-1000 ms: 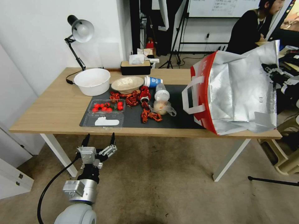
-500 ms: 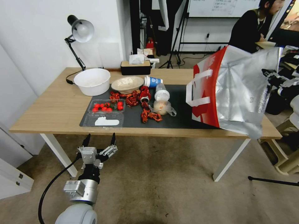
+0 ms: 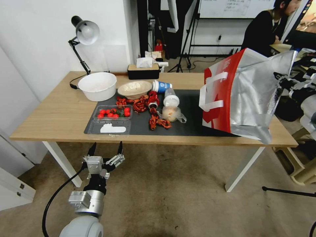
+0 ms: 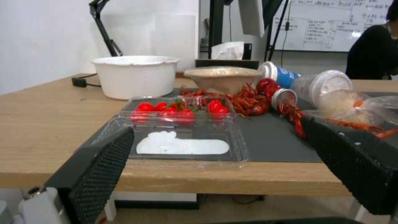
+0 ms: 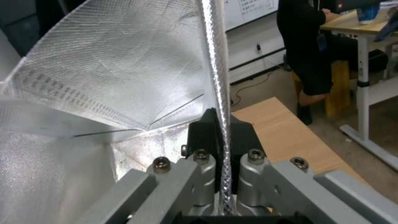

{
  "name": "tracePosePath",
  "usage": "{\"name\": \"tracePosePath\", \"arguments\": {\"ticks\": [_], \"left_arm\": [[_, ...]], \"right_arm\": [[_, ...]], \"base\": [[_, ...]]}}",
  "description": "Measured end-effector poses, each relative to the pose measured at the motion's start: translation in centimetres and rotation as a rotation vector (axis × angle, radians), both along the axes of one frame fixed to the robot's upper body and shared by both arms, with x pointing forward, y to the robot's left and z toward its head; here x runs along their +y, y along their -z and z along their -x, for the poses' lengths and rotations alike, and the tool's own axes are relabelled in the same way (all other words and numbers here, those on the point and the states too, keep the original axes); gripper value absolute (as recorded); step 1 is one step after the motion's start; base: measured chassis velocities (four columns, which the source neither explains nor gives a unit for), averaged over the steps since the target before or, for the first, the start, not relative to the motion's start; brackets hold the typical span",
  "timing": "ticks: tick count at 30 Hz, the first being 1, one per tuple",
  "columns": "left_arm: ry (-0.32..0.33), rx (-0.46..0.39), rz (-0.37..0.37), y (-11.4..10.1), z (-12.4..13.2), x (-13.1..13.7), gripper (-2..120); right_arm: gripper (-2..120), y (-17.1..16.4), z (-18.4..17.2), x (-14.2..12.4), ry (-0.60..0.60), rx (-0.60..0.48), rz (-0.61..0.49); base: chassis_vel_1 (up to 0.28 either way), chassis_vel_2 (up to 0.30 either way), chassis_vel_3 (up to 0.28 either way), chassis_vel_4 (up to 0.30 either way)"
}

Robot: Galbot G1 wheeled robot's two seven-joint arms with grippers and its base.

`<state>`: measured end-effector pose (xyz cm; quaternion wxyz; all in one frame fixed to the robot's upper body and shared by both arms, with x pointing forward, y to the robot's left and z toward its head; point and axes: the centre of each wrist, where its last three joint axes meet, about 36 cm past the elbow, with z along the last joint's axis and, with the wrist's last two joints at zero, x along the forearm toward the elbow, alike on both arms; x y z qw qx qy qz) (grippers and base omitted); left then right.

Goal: Pick up the food delivery bag from the floor and place it on the table.

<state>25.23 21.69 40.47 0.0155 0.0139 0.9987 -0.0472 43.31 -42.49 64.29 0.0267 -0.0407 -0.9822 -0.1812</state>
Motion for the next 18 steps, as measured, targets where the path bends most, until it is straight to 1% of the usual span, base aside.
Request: {"name": "tracePosePath", "arguments": {"ticks": [15,18], "left_arm": [[0.004,-0.005,0.001,0.1,-0.02,-0.07,100],[0.004,-0.005,0.001,0.1,-0.01,-0.07,100]], "right_arm": [[0,-0.34,-0.5,-0.27,0.009,0.016,0.011],[2,-0.32,-0.52,-0.3,0.01,0.019,0.014]], "base": [[0.0,0.0,0.0,0.0],[0.0,0.0,0.0,0.0]]}}
